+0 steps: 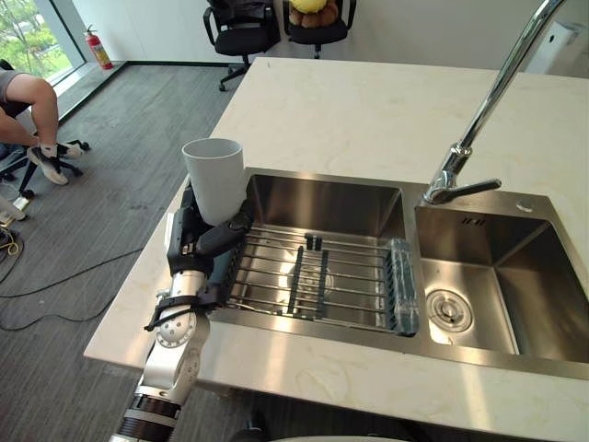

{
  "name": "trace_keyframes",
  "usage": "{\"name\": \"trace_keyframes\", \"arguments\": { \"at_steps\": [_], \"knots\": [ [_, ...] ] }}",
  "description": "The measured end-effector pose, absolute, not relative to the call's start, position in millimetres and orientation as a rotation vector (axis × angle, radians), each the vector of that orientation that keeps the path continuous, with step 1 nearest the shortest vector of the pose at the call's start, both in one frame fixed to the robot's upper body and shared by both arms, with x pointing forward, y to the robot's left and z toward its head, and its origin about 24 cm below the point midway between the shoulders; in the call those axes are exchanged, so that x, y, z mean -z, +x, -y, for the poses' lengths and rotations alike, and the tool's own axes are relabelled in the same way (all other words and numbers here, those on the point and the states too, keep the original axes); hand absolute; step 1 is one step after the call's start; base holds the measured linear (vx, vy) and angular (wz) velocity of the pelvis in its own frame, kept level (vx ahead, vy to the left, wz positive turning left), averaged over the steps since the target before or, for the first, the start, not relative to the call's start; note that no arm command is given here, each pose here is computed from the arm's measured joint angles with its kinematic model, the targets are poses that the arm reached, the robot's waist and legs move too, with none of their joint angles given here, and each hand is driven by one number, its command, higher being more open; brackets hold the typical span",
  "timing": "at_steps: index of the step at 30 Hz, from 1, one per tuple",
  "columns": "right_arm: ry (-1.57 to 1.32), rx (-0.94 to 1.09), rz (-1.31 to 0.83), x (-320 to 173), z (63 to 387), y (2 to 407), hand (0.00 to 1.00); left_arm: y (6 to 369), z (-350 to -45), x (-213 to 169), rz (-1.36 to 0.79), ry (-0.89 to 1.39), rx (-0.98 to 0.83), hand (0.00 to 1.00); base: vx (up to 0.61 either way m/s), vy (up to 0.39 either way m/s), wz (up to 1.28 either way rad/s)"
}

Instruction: Walk over to the sink, pick up the cup, carry it to the dishwasher, place the cup inside the dishwasher, then close the dishwasher door

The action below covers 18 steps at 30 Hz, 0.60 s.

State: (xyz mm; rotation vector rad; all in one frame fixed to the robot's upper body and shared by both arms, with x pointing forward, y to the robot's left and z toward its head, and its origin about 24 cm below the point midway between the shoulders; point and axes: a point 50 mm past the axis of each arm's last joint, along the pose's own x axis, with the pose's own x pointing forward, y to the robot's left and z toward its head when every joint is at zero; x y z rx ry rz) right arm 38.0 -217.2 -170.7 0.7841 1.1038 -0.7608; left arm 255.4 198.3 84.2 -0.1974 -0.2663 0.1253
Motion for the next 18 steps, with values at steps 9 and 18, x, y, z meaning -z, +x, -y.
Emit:
{"name": "trace_keyframes", "arguments": {
  "at_steps": [9, 18],
  "knots": [
    [0.777, 0.802, -1.14, 173.1, 213.9, 24.9, 1.0, 245.3, -208.2, -127.2, 0.478, -0.264, -0.174, 0.0, -0.03, -0.003, 0.17],
    [0.763, 0.832, -1.177, 174.4, 208.9, 6.7, 1.0, 233.5, -232.6, -147.0, 0.589, -0.13, -0.302, 0.0, -0.06, 0.065, 0.42]
  ]
}}
